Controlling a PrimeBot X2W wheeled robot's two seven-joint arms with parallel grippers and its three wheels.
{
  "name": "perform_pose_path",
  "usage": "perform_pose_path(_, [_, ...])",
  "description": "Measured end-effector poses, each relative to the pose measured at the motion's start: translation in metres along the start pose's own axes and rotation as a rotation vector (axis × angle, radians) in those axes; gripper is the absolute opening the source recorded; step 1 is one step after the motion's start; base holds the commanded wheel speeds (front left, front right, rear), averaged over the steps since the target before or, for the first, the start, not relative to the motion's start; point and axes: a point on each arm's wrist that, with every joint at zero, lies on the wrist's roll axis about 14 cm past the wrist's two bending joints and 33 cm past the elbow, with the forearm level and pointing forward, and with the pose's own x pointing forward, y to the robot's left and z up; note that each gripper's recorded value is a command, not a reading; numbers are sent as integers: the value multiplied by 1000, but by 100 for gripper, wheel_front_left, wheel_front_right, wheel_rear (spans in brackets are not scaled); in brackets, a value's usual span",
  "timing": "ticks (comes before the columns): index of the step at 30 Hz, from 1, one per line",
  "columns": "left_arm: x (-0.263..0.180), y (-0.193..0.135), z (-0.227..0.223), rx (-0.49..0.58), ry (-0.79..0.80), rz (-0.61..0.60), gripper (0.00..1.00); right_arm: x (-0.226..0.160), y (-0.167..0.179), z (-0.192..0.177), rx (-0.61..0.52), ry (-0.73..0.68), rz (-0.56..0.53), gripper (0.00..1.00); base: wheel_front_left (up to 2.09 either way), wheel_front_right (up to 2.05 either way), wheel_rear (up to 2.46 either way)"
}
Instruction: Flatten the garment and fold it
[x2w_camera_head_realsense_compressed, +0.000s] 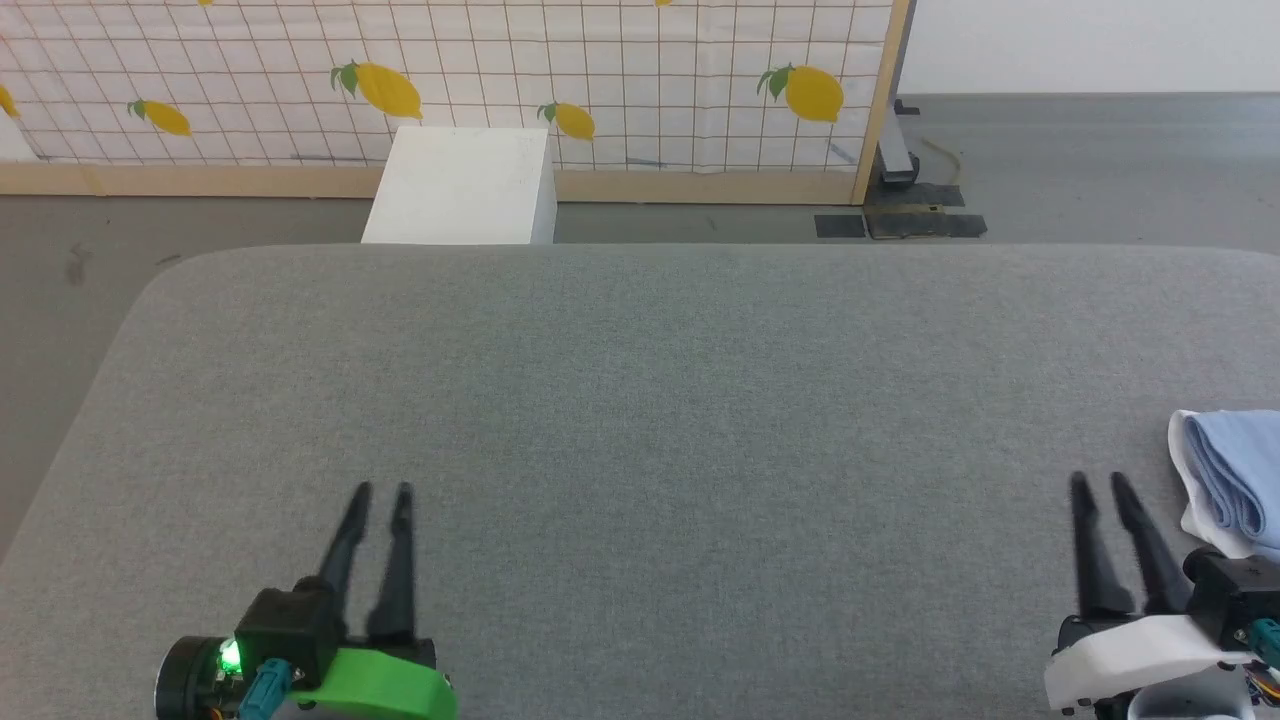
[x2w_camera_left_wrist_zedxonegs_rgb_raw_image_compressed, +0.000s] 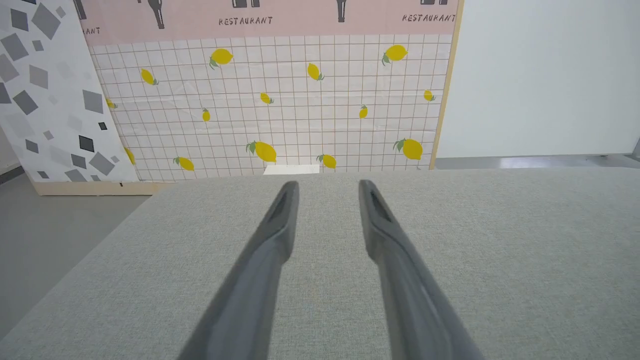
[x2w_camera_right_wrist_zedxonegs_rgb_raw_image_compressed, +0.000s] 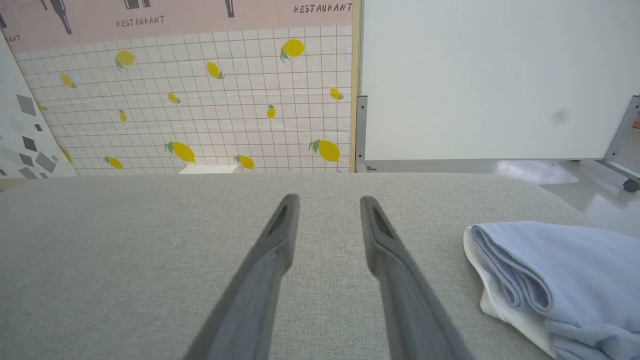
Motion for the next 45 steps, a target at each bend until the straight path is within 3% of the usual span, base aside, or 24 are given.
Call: perform_pose_path(45, [6,5,-5,23,44,27,0,3,18,0,-17,38,54,0,0,0,0])
